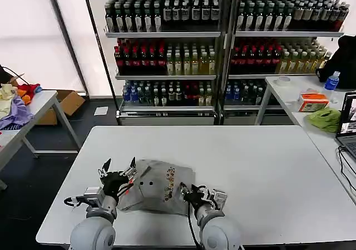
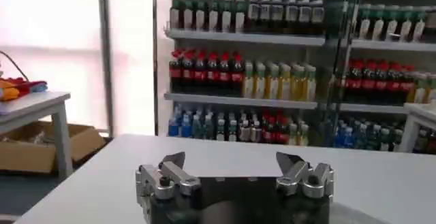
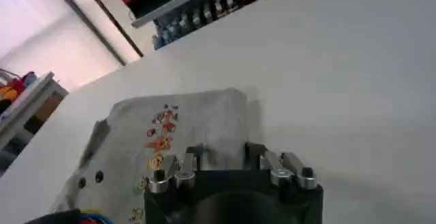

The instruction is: Fold and organize the clothes.

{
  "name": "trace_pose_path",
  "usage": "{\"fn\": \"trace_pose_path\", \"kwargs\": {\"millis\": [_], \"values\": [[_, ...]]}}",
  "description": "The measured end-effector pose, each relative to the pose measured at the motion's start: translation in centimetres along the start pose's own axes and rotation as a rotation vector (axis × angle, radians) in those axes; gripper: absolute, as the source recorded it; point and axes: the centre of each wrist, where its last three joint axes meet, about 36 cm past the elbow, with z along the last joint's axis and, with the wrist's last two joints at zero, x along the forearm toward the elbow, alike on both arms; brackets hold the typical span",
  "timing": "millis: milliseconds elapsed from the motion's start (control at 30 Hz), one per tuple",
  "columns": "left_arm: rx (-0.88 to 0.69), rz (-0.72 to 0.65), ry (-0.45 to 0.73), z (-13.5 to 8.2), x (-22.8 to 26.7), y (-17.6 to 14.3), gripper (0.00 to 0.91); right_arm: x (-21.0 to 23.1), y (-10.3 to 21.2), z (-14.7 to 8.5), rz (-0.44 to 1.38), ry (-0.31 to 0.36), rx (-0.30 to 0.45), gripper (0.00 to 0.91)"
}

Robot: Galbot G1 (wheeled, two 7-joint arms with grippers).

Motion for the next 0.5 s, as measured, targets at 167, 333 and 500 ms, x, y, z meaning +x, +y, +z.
{"fn": "trace_pose_path", "kwargs": {"millis": [167,333,500], "values": [[0.000,-0.004,0.002,0.1,0.1,0.1,0.907,-0.2,-0.1,0.0,0.013,0.002,0.004,0.000],[0.000,-0.008,0.005,0.1,0.2,0.1,0.907,-0.2,-0.5,0.1,0.020,0.005,0.011,0.000],[0.003,-0.011,0.005,0.2,0.2,0.0,0.907,0.2,-1.0,-0.2,0.034,0.002,0.033,0.000]]}}
